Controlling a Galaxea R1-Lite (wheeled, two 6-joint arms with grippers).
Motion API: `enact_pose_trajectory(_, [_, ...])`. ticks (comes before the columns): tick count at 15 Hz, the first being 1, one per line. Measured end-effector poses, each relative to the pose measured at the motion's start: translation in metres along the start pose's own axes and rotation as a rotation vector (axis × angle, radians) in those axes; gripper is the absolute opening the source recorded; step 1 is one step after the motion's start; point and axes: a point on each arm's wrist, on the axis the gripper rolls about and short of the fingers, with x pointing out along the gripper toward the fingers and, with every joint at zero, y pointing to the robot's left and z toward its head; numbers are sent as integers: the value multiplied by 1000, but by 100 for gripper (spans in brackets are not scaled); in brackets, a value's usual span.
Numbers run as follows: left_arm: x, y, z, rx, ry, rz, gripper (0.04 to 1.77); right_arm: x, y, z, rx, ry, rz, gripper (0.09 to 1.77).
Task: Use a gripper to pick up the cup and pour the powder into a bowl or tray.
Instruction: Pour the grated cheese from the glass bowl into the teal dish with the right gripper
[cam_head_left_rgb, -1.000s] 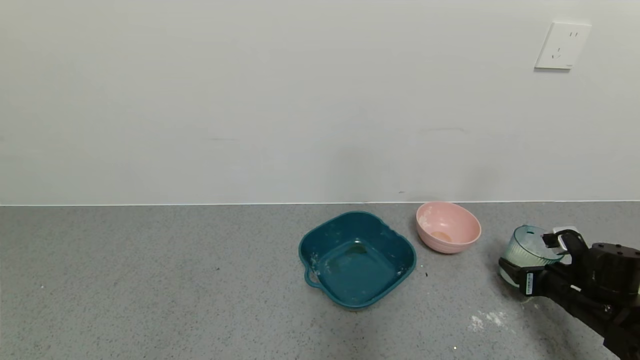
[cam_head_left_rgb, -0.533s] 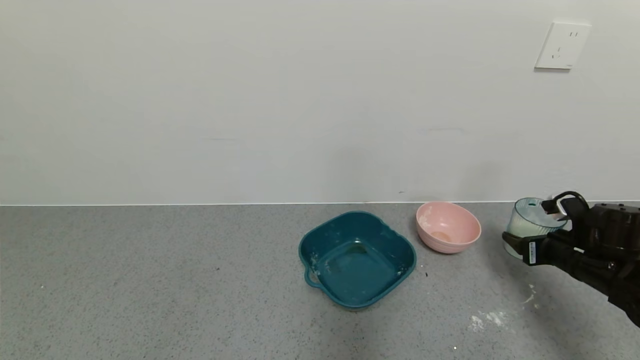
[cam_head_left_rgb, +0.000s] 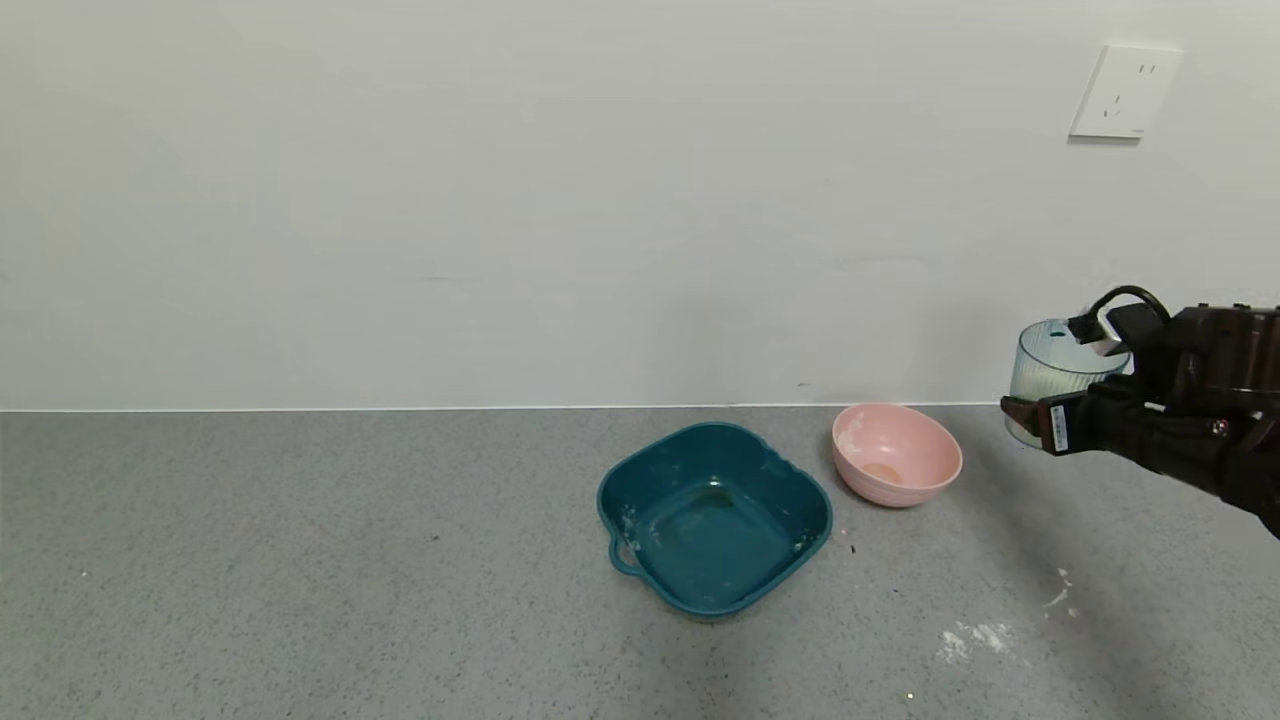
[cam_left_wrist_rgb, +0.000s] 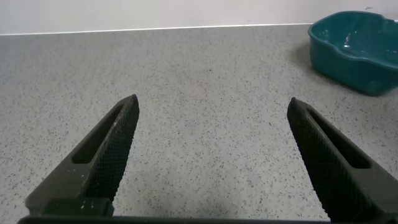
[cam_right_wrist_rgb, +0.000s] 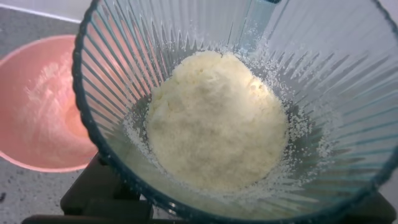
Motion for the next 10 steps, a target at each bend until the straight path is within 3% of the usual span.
enact_pose_trajectory(3, [0,0,0,0,0,0,172,-4,17,27,-36,-26,2,133])
enact_pose_trajectory(10, [0,0,0,0,0,0,172,-21,94,76,-101,-93,44,133])
